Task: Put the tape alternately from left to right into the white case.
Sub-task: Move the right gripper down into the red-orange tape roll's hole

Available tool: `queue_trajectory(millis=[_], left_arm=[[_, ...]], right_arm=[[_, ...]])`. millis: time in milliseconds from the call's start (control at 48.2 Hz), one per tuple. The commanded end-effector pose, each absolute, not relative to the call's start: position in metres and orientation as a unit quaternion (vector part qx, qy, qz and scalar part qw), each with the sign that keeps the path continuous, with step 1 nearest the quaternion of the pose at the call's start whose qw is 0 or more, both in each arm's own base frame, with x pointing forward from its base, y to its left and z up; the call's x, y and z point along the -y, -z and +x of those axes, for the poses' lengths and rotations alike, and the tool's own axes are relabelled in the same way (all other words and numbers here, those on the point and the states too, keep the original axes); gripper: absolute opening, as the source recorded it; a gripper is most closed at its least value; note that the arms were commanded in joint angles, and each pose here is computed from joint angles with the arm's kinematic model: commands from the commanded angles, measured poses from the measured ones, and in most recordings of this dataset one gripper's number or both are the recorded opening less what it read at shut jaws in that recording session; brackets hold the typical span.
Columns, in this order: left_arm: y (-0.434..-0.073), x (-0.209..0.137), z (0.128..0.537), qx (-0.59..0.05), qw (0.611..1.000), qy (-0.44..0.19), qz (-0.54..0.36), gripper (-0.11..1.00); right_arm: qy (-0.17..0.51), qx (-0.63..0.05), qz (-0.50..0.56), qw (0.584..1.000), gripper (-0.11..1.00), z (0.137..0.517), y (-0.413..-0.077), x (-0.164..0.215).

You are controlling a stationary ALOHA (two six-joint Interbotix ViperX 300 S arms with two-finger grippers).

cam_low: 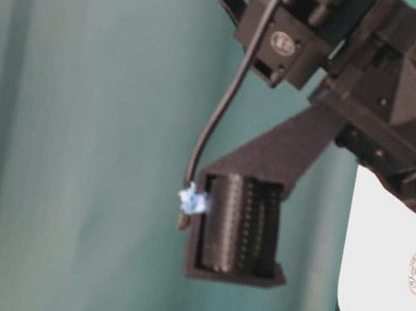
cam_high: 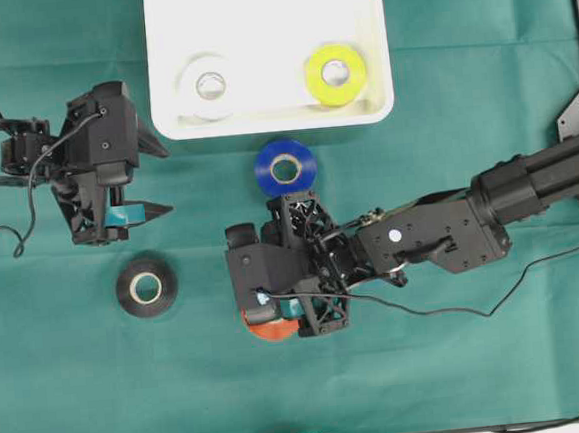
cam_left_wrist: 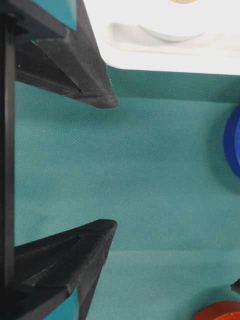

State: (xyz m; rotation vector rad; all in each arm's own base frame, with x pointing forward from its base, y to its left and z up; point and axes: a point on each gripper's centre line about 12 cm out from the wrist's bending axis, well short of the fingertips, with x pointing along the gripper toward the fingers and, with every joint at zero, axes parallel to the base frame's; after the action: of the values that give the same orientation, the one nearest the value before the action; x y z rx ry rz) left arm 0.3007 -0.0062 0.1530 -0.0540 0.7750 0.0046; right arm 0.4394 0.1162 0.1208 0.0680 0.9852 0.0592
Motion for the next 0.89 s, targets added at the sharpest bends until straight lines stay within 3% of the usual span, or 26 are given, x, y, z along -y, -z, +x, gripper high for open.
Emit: queue_trajectory(millis=[0, 872], left_arm=[[-0.159, 0.007, 0.304, -0.367, 0.93, -0.001, -0.027, 0.61], [-0.158, 0.007, 0.303, -0.369, 0.929, -0.001, -0.027, 0.61]], right_arm=[[-0.032, -0.456, 0.042, 0.888, 0.69, 0.445, -0.134, -0.122], [-0.026, -0.47, 0.051, 0.881, 0.69, 0.447, -0.124, -0.129]])
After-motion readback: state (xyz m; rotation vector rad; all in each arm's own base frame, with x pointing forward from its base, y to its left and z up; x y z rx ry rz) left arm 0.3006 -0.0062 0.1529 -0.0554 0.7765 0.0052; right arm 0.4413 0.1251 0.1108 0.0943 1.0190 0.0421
